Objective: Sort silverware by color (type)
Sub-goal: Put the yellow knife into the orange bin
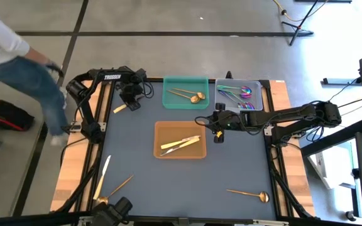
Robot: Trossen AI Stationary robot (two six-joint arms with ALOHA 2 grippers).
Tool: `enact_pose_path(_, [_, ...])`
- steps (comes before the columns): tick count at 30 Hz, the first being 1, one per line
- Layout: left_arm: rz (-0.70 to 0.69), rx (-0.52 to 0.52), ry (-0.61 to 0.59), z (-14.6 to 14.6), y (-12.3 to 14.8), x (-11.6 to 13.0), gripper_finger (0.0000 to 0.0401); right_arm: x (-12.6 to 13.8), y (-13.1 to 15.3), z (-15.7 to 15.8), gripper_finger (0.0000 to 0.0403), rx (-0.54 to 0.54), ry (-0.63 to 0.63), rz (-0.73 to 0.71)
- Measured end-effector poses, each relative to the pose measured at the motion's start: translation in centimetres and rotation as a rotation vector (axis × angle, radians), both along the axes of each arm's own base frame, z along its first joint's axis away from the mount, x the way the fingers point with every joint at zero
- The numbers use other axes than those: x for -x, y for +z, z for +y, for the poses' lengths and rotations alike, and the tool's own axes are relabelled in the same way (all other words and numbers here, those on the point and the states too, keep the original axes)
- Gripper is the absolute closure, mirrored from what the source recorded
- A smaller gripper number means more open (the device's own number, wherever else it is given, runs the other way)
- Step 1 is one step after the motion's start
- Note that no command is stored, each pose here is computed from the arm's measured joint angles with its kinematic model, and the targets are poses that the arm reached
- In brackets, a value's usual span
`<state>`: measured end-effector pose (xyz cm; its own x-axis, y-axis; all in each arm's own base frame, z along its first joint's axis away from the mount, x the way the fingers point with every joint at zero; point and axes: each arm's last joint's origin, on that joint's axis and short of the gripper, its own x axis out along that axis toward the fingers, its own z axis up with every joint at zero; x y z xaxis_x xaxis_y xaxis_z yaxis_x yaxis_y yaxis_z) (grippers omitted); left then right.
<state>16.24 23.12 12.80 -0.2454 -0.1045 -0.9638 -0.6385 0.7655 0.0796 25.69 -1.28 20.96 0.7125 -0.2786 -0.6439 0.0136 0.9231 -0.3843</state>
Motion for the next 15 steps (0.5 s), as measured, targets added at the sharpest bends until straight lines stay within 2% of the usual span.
enact_pose_path(4, [0.027, -0.016, -0.025, -0.3, 0.0, -0.3, 0.0359, 0.0, 0.0, 0.0, 0.0231, 0.000, 0.000, 0.000])
enact_pose_path(9, [0.033, -0.069, -0.038, -1.0, 1.0, -0.9, 0.0346, 0.0, 0.0, 0.0, 0.0231, 0.000, 0.000, 0.000])
enact_pose_path(15, [0.002, -0.184, -0.084, -2.8, 4.5, -1.8, 0.0346, 0.0, 0.0, 0.0, 0.0231, 0.000, 0.000, 0.000])
